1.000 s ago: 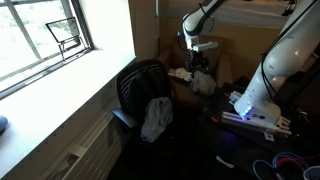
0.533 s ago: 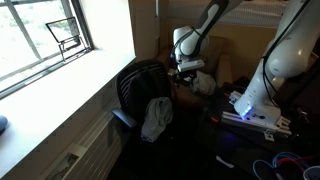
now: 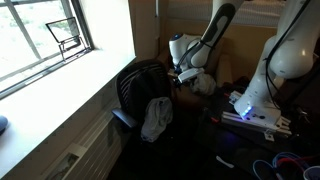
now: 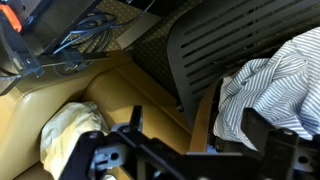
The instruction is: Move the belt to the seat of the black chair
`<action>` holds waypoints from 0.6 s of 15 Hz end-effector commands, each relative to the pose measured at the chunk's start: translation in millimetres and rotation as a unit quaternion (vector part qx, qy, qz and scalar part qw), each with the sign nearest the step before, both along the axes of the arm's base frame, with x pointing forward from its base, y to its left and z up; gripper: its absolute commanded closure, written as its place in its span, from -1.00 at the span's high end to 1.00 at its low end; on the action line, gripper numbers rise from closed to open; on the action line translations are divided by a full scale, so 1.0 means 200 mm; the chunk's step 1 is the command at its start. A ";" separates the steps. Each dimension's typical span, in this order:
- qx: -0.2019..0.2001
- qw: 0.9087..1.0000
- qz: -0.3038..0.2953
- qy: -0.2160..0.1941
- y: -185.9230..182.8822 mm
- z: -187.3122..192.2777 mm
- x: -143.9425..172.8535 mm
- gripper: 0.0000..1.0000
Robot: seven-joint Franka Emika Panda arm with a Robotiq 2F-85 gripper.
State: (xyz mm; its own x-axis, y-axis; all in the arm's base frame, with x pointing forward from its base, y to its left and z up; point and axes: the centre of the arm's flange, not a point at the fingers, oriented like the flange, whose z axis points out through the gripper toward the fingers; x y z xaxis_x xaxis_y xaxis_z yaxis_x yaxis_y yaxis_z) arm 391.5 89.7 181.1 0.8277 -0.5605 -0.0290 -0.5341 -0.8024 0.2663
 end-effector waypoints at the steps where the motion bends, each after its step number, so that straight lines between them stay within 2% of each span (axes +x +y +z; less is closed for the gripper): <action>1: -0.044 0.999 -0.019 -0.009 -0.08 -0.25 0.05 1.00; 5: -0.062 0.988 -0.123 -0.067 -0.29 -0.50 0.15 1.00; 8: -0.038 0.972 -0.208 -0.098 -0.41 -0.63 0.26 1.00; 9: -0.048 0.981 -0.171 -0.082 -0.40 -0.50 0.16 1.00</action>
State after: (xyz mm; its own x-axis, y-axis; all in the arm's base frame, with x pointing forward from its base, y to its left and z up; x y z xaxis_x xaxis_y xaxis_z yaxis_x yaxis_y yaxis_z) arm 425.1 9.6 80.8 0.5763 -0.8021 0.1568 -0.8123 -0.5411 0.2177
